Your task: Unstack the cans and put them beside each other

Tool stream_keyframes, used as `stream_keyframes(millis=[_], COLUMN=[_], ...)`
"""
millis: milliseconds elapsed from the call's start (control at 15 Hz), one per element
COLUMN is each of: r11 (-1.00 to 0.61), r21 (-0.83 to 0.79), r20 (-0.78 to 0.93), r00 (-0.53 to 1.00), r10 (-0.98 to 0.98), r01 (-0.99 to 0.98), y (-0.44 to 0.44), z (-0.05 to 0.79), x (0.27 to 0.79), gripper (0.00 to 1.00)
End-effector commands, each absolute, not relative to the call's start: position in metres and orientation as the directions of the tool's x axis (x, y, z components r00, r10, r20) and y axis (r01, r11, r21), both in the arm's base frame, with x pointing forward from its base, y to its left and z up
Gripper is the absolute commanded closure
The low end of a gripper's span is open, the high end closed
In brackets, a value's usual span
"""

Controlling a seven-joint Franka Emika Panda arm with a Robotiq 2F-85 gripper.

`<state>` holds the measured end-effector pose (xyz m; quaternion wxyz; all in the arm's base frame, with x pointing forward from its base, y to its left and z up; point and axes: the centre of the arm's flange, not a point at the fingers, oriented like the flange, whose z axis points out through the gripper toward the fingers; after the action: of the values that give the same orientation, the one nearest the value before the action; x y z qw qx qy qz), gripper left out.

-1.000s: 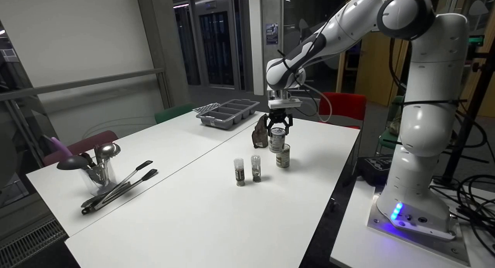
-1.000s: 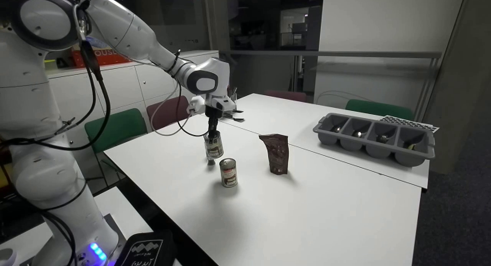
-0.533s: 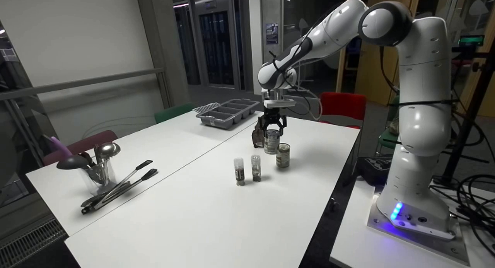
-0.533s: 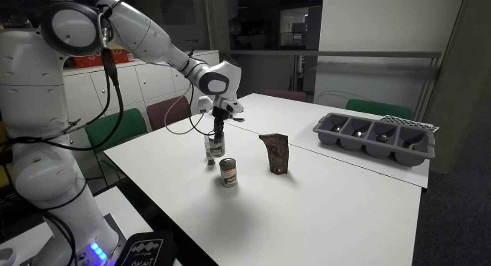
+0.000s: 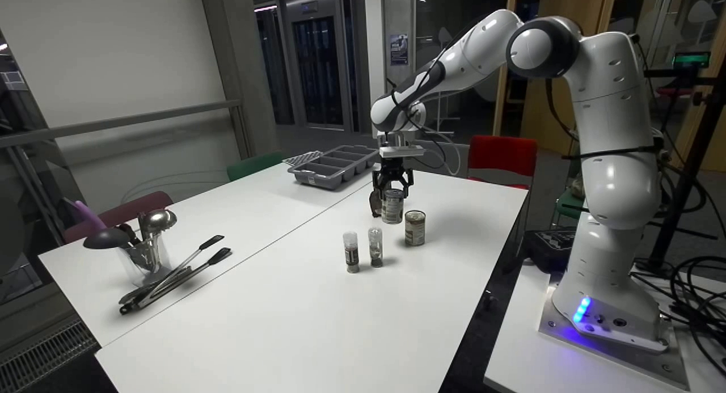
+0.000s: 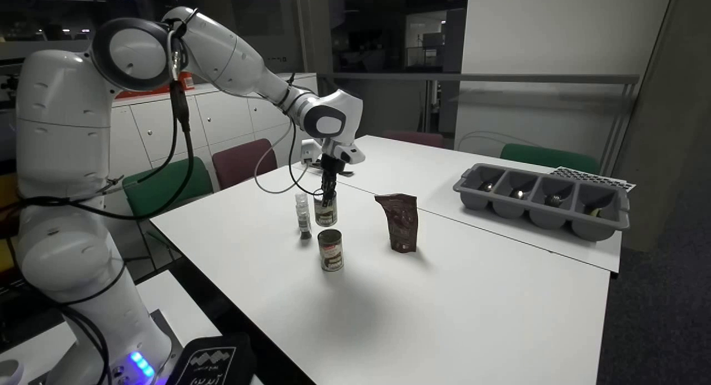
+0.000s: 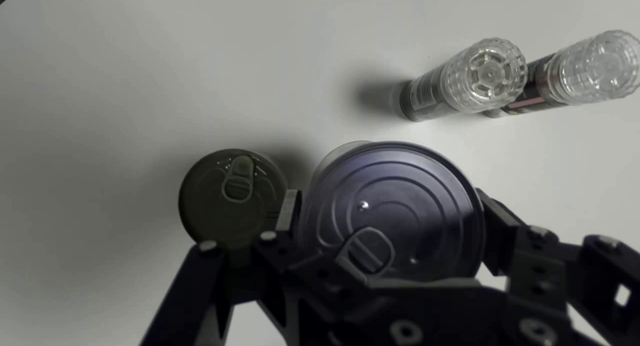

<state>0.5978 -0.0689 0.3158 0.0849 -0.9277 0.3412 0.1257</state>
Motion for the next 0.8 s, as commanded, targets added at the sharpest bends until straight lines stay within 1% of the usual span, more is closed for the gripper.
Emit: stream_keyframes(millis=[0,400,733], r11=[-0.708,-0.613,-0.578], r21=[-0.074,-0.025,0.009], r20=[-0.294,-0.286,-0.312], r00=[0.694,0.594,0.547], r10=[-0.657,-0.752,-0.777], r01=[-0.702,-0.789,-0.816], y=[-0.081,-0.101,-0.111], z=[0.331,0.317,0.295], x=[0.624,0.662,0.686], gripper=[0.43,0.43,0.43])
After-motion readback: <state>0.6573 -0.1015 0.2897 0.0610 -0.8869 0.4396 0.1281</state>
